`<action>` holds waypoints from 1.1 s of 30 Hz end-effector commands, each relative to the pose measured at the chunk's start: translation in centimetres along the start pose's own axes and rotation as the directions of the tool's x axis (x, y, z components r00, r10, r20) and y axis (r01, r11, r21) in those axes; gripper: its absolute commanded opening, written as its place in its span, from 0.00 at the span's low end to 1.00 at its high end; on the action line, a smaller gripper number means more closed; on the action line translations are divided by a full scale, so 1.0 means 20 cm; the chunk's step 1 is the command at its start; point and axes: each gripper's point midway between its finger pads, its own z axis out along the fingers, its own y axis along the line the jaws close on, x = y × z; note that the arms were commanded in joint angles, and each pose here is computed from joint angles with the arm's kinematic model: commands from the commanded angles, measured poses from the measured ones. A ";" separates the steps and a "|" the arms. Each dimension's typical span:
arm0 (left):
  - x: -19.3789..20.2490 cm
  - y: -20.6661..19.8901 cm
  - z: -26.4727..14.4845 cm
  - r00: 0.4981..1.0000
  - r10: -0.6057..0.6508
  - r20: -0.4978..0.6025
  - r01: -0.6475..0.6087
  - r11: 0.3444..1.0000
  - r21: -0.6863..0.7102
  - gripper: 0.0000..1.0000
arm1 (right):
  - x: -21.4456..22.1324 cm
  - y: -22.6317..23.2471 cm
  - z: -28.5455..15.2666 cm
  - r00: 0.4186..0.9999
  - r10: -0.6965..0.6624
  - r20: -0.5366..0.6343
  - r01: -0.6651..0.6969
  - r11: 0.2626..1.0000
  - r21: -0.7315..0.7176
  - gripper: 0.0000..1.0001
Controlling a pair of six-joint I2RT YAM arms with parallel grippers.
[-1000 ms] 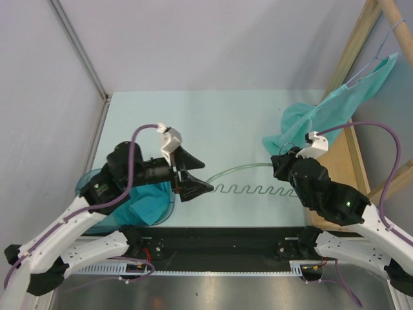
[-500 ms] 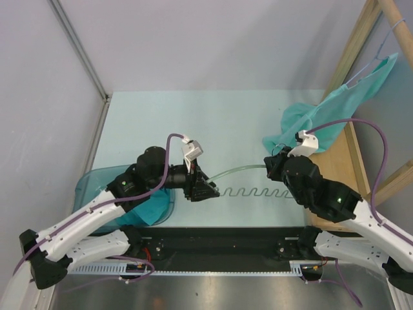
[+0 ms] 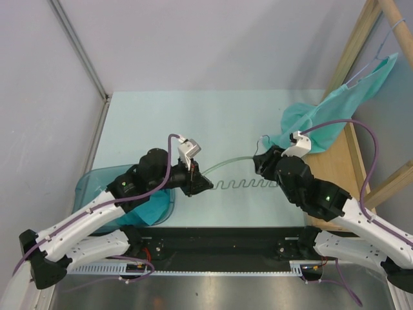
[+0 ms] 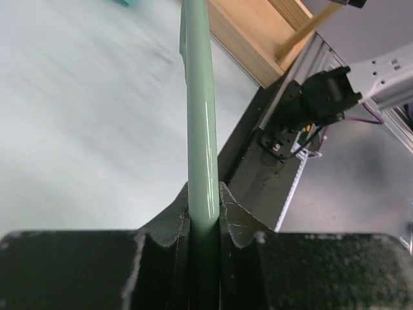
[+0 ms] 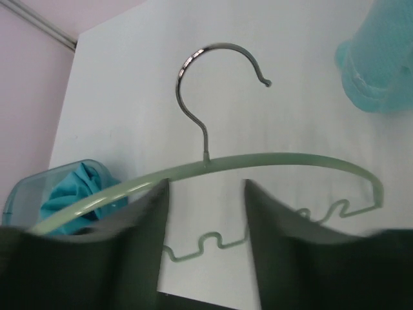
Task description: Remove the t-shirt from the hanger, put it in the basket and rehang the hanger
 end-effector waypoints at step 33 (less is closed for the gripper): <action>-0.34 -0.03 -0.26 0.895 -0.075 0.439 0.103 0.994 -0.039 0.00 | 0.03 0.69 -0.03 0.911 0.412 0.014 -0.373 0.839 -0.396 0.85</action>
